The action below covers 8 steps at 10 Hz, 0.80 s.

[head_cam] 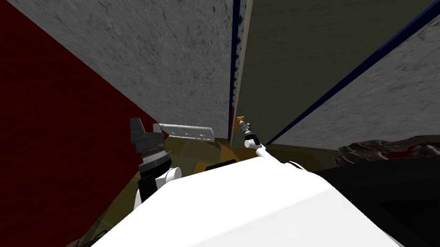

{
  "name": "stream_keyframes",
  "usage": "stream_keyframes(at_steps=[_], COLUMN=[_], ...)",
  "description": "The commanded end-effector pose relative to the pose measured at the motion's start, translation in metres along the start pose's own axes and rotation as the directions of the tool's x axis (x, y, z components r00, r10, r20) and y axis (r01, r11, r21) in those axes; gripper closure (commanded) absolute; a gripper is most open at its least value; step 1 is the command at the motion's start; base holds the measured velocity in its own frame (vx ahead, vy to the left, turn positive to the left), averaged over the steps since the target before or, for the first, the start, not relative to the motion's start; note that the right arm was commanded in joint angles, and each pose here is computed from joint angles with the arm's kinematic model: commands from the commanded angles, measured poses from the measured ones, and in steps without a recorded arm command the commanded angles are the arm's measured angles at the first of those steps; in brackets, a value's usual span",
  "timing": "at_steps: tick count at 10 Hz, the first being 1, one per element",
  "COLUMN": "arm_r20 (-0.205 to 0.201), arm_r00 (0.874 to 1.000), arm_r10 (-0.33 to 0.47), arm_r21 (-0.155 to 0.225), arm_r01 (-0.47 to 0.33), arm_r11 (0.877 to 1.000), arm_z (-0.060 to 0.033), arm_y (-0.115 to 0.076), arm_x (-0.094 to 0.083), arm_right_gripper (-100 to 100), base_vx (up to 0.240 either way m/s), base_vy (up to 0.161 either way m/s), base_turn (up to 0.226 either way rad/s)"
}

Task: Pull the door open

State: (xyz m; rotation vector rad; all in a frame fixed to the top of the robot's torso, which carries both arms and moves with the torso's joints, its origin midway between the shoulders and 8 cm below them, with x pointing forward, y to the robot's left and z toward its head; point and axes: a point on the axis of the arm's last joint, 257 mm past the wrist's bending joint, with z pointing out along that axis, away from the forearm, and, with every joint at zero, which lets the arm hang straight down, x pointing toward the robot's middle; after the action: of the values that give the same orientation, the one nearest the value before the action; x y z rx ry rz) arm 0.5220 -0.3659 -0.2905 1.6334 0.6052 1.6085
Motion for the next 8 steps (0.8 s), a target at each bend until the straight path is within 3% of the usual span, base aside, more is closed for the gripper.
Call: stream_keyframes(at_steps=[1, 4, 5, 8], arm_r20=[-0.027, -0.027, 0.014, 0.022], arm_r00=[0.995, 0.995, 0.989, 0.968], arm_r10=[0.096, 0.096, 0.145, 0.251], arm_r21=[-0.003, -0.003, 0.007, 0.002], arm_r01=[-0.097, -0.097, -0.146, -0.251], arm_r11=[0.995, 0.995, 0.989, 0.968], arm_z=[0.0056, 0.0056, -0.0041, -0.0079], arm_y=[-0.003, -0.003, -0.005, -0.005], arm_x=[0.022, 0.022, 0.004, 0.006], arm_right_gripper=[100, 100, -100, -100], base_vx=[-0.057, -0.022, -0.039, -0.096], base_vy=[-0.041, -0.015, -0.02, -0.004], base_turn=[0.06, 0.013, 0.007, 0.091])
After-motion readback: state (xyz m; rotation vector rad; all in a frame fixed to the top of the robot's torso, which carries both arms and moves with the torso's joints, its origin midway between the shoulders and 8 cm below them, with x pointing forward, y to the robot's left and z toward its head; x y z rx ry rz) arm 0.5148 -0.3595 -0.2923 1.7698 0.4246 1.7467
